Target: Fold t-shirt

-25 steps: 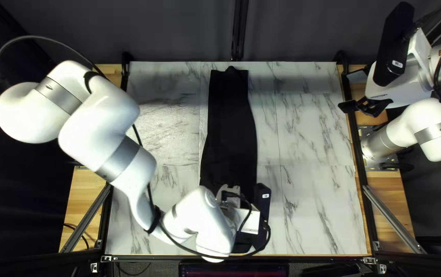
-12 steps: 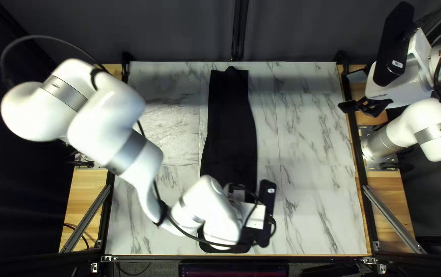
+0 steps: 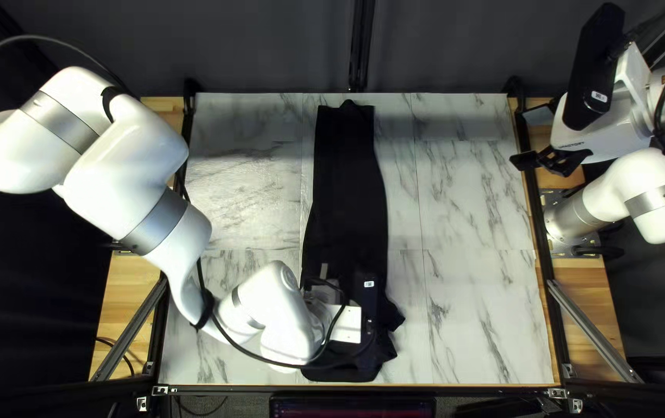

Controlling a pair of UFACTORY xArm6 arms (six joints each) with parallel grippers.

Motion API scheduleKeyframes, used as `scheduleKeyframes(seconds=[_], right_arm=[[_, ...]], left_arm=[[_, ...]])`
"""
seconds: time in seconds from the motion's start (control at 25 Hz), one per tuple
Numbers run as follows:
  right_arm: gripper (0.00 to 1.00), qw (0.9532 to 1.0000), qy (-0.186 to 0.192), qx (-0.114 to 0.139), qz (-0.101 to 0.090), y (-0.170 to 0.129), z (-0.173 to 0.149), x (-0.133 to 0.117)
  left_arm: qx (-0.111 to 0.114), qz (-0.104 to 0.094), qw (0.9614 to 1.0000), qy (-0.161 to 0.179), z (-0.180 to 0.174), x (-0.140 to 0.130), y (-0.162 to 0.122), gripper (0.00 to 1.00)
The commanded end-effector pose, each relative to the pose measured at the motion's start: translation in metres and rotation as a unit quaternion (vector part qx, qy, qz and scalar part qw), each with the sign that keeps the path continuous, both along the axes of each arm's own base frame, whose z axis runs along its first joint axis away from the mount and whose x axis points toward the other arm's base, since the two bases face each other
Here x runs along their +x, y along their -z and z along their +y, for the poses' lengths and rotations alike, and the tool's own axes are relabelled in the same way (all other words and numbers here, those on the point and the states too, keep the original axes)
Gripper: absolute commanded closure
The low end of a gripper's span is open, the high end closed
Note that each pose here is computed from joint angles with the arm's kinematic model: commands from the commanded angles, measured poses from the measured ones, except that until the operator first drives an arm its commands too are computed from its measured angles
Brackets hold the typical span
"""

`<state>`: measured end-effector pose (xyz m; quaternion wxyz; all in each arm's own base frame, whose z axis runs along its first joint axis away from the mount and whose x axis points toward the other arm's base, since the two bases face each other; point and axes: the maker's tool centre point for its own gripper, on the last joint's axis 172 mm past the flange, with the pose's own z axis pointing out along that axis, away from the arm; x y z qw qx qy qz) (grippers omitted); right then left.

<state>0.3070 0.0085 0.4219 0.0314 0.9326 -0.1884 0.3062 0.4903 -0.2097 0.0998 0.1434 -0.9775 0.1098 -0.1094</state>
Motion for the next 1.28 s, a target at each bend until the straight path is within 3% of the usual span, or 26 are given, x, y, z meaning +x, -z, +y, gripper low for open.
scheduleKeyframes(seconds=[0.04, 0.2, 0.24, 0.32, 0.56, 0.68, 0.84, 1.0, 1.12, 1.28], right_arm=[[0.0, 1.0, 0.0, 0.0, 0.0, 0.0, 0.0, 0.0], [0.0, 1.0, 0.0, 0.0, 0.0, 0.0, 0.0, 0.0], [0.0, 1.0, 0.0, 0.0, 0.0, 0.0, 0.0, 0.0], [0.0, 1.0, 0.0, 0.0, 0.0, 0.0, 0.0, 0.0], [0.0, 1.0, 0.0, 0.0, 0.0, 0.0, 0.0, 0.0], [0.0, 1.0, 0.0, 0.0, 0.0, 0.0, 0.0, 0.0], [0.0, 1.0, 0.0, 0.0, 0.0, 0.0, 0.0, 0.0], [0.0, 1.0, 0.0, 0.0, 0.0, 0.0, 0.0, 0.0], [0.0, 1.0, 0.0, 0.0, 0.0, 0.0, 0.0, 0.0], [0.0, 1.0, 0.0, 0.0, 0.0, 0.0, 0.0, 0.0]], left_arm=[[-0.002, 0.0, 1.0, 0.001, -0.001, -0.001, 0.0, 0.0], [-0.001, 0.012, 0.9984, 0.056, 0.005, 0.006, 0.007, 0.0], [-0.007, 0.024, 0.9957, 0.089, 0.008, 0.009, 0.011, 0.0], [-0.011, 0.036, 0.9928, 0.114, 0.01, 0.01, 0.014, 0.0], [-0.011, 0.035, 0.9931, 0.111, 0.01, 0.008, 0.014, 0.0], [0.012, 0.024, 0.9925, 0.119, 0.004, 0.011, 0.019, 0.0], [0.04, 0.032, 0.9832, 0.175, 0.01, 0.018, 0.023, 0.0], [0.051, 0.042, 0.9742, 0.216, 0.016, 0.026, 0.023, 0.0], [0.052, 0.05, 0.9703, 0.231, 0.021, 0.022, 0.026, 0.0], [0.05, 0.058, 0.9679, 0.239, 0.023, 0.02, 0.036, 0.0]])
